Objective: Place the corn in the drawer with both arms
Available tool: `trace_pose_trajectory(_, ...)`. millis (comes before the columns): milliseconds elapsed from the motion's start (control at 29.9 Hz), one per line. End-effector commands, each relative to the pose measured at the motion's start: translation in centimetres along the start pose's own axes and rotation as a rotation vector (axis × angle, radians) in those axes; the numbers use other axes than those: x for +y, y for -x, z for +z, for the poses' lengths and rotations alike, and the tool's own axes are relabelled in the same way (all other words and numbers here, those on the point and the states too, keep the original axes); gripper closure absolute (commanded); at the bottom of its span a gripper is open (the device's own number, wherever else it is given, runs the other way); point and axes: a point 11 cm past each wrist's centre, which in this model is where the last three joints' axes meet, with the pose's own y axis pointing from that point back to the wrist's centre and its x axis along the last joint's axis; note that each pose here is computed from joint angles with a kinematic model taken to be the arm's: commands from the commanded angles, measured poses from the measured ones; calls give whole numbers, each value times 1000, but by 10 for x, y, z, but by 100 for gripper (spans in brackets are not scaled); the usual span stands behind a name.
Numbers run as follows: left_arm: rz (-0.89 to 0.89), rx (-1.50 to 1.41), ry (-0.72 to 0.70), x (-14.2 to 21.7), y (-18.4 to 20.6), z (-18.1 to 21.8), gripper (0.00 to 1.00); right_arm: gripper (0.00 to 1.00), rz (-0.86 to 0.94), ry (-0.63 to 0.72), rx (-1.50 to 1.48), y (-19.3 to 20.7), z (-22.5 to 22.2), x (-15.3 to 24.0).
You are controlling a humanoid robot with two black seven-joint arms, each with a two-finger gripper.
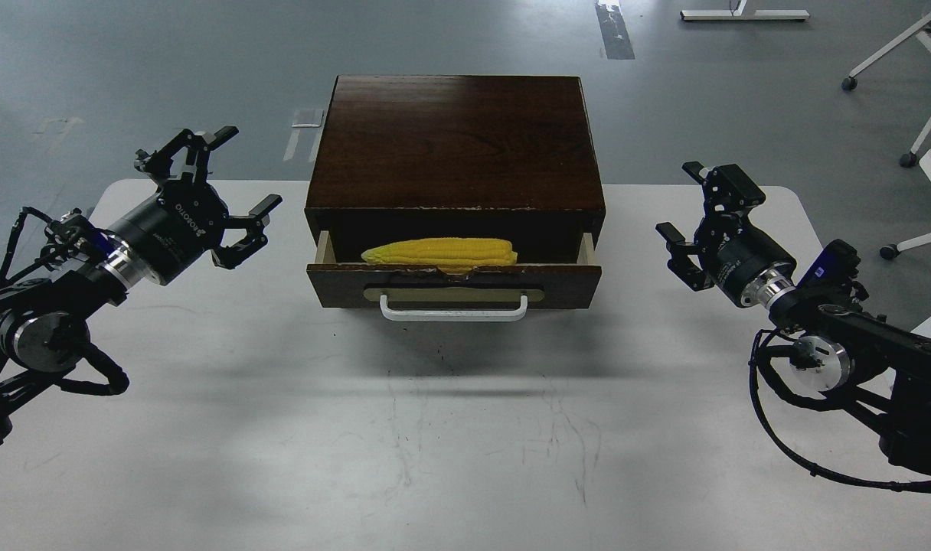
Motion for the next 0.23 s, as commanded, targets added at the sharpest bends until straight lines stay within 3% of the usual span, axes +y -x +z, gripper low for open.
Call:
trace_pose_trajectory(0,0,0,0,0,0,0,2,0,-6,1,-6,3,2,-1)
trace_pose_trajectory(200,-1,0,-1,0,0,-1,2,0,-14,1,-13,8,4,-4)
